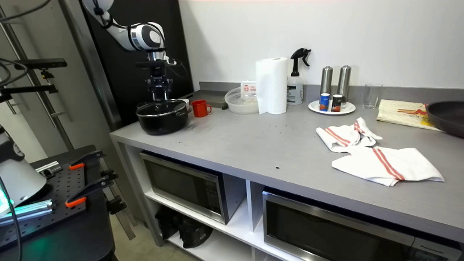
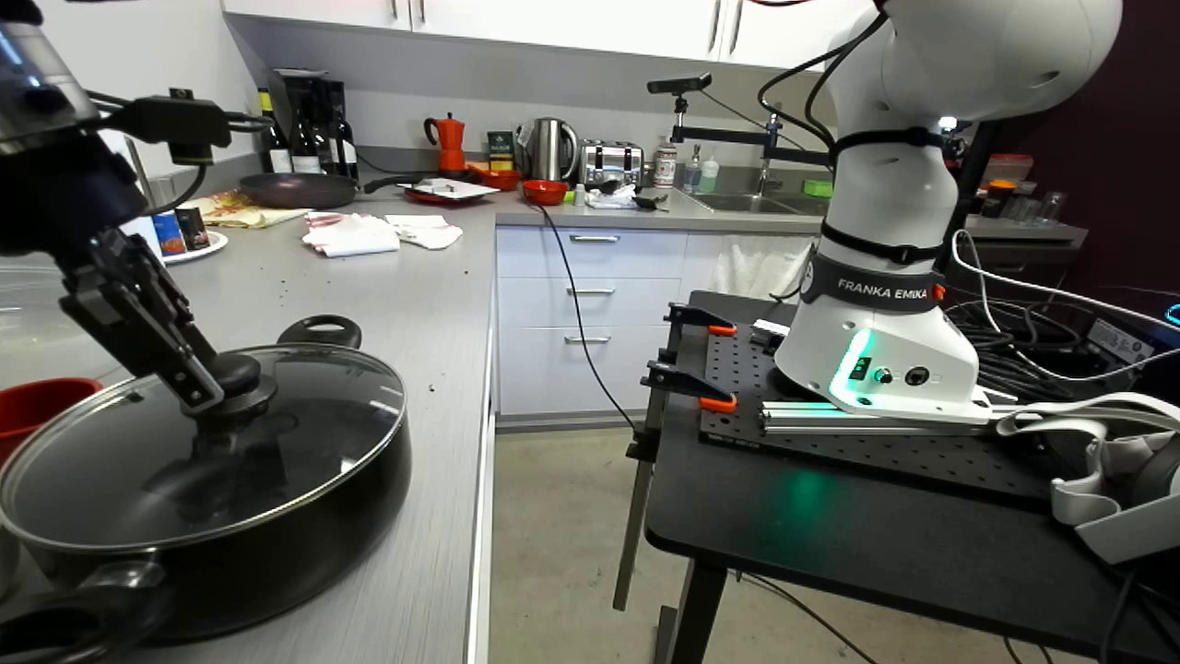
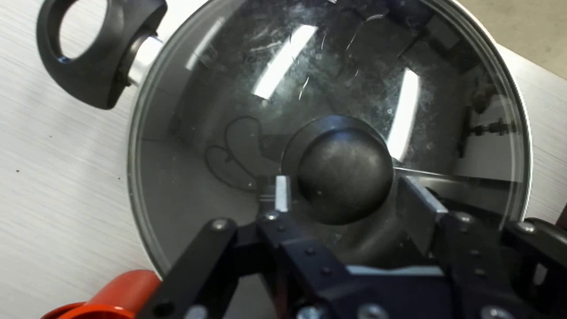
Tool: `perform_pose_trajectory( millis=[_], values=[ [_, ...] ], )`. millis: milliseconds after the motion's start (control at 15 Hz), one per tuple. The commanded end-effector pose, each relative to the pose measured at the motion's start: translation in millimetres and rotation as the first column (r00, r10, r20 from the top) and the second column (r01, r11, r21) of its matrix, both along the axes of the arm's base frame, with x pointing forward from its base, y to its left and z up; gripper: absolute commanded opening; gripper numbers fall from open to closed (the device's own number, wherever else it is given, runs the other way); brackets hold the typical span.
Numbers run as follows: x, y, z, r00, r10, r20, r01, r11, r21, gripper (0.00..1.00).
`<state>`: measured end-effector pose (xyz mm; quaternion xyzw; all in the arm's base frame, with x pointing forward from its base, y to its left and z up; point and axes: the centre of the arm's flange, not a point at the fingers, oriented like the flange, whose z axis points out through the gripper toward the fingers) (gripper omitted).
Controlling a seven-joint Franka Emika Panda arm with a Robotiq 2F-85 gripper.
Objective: Put the lid on the pot
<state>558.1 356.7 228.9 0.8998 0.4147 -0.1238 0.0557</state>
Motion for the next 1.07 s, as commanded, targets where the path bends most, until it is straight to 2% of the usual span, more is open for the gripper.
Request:
perform_pose_trajectory(
  millis=[0, 133, 1000],
  values=[
    [3.5, 2.6, 8.6, 1.000, 0.009, -0.011, -0.009, 1.000, 0.014, 0.95],
    [3.8, 2.9, 9.3, 1.000, 0.009, -0.009, -0.009, 1.000, 0.014, 1.00],
    [3.0, 1.9, 5.0, 1.000, -0.001, 0.010, 0.001, 1.000, 0.007, 1.00]
  ],
)
